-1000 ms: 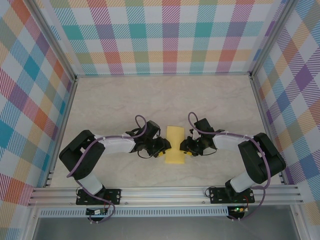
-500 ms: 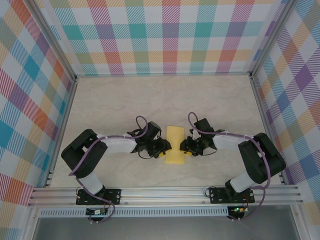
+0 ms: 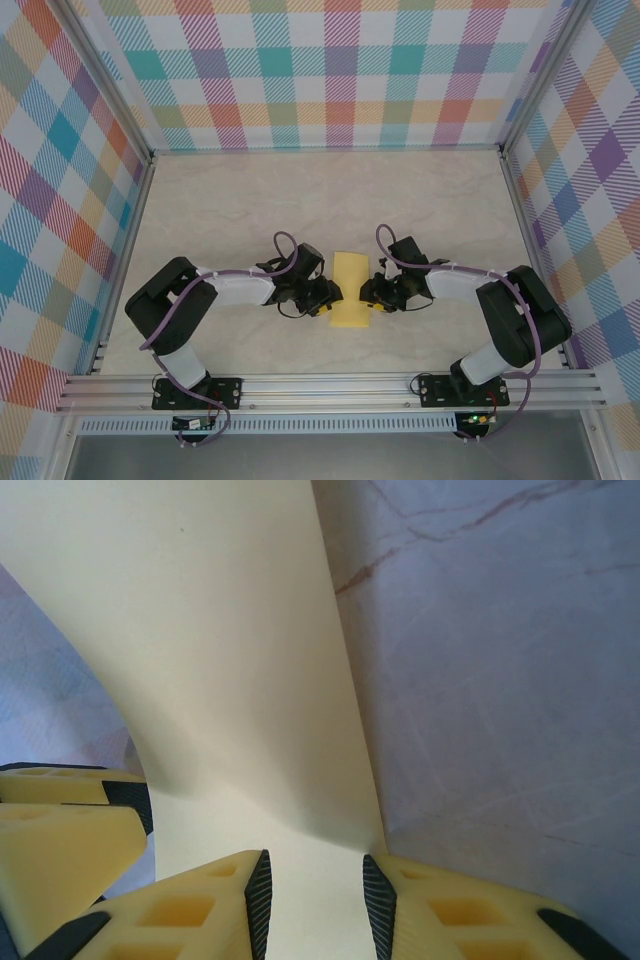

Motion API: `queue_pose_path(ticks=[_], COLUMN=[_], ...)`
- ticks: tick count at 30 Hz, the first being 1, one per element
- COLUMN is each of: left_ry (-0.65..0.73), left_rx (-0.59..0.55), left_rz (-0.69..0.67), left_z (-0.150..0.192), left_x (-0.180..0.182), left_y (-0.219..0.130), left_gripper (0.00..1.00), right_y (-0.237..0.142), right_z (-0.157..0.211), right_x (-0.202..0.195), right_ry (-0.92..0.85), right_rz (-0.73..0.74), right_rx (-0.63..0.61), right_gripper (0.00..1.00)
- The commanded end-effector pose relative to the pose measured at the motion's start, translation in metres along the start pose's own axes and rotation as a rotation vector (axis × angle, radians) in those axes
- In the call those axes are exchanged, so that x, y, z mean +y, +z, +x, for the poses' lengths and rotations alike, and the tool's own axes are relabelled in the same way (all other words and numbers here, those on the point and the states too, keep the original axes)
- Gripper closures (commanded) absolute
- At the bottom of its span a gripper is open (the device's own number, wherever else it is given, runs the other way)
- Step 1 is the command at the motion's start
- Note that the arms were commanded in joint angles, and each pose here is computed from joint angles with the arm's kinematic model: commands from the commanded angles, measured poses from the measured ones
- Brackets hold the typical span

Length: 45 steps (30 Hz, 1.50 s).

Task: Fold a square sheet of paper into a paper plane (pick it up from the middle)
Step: Fold the triangle a second time at the center of the table.

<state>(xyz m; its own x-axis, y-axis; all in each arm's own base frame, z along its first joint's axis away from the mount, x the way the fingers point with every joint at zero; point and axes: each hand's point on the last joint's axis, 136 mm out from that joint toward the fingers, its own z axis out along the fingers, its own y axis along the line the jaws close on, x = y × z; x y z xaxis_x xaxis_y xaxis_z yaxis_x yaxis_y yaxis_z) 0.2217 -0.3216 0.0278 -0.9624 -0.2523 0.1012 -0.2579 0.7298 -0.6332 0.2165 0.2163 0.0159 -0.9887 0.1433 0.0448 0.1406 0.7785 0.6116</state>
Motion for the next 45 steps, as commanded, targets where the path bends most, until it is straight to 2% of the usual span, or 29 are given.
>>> queue_pose_path(ticks=[1, 8, 16, 20, 24, 26, 30, 37, 40, 45], left_ry=[0.039, 0.05, 0.058, 0.059, 0.051, 0.074, 0.129, 0.214, 0.216, 0.17], left_rx=[0.014, 0.022, 0.004, -0.022, -0.037, -0.042, -0.032, -0.011, 0.035, 0.077], left_rz=[0.052, 0.072, 0.027, -0.033, -0.047, -0.058, -0.08, -0.16, -0.12, -0.071], left_z=[0.006, 0.005, 0.0, -0.007, -0.013, -0.017, -0.022, -0.031, -0.025, -0.014], left_x=[-0.019, -0.026, -0.021, -0.012, -0.008, -0.009, -0.011, -0.007, -0.016, -0.027], left_y=[0.003, 0.005, 0.007, 0.004, 0.001, -0.002, -0.007, -0.025, -0.022, -0.013], left_gripper=[0.63, 0.66, 0.68, 0.81, 0.88, 0.89, 0.99, 1.0, 1.0, 0.99], right_y=[0.014, 0.014, 0.011, -0.002, -0.028, -0.042, -0.058, -0.064, -0.067, -0.065], right_z=[0.02, 0.02, 0.019, 0.013, 0.009, 0.008, 0.011, 0.017, 0.02, 0.029], right_x=[-0.04, -0.039, -0.033, -0.015, 0.006, 0.008, 0.008, 0.023, 0.036, 0.054], right_ry=[0.044, 0.043, 0.03, -0.023, -0.111, -0.149, -0.198, -0.243, -0.323, -0.509], right_rz=[0.132, 0.124, 0.105, 0.051, 0.002, 0.022, 0.037, -0.026, -0.064, -0.006], right_rx=[0.058, 0.055, 0.053, 0.005, -0.075, -0.123, -0.167, -0.165, -0.188, -0.213], right_gripper=[0.65, 0.65, 0.65, 0.63, 0.48, 0.42, 0.4, 0.4, 0.41, 0.38])
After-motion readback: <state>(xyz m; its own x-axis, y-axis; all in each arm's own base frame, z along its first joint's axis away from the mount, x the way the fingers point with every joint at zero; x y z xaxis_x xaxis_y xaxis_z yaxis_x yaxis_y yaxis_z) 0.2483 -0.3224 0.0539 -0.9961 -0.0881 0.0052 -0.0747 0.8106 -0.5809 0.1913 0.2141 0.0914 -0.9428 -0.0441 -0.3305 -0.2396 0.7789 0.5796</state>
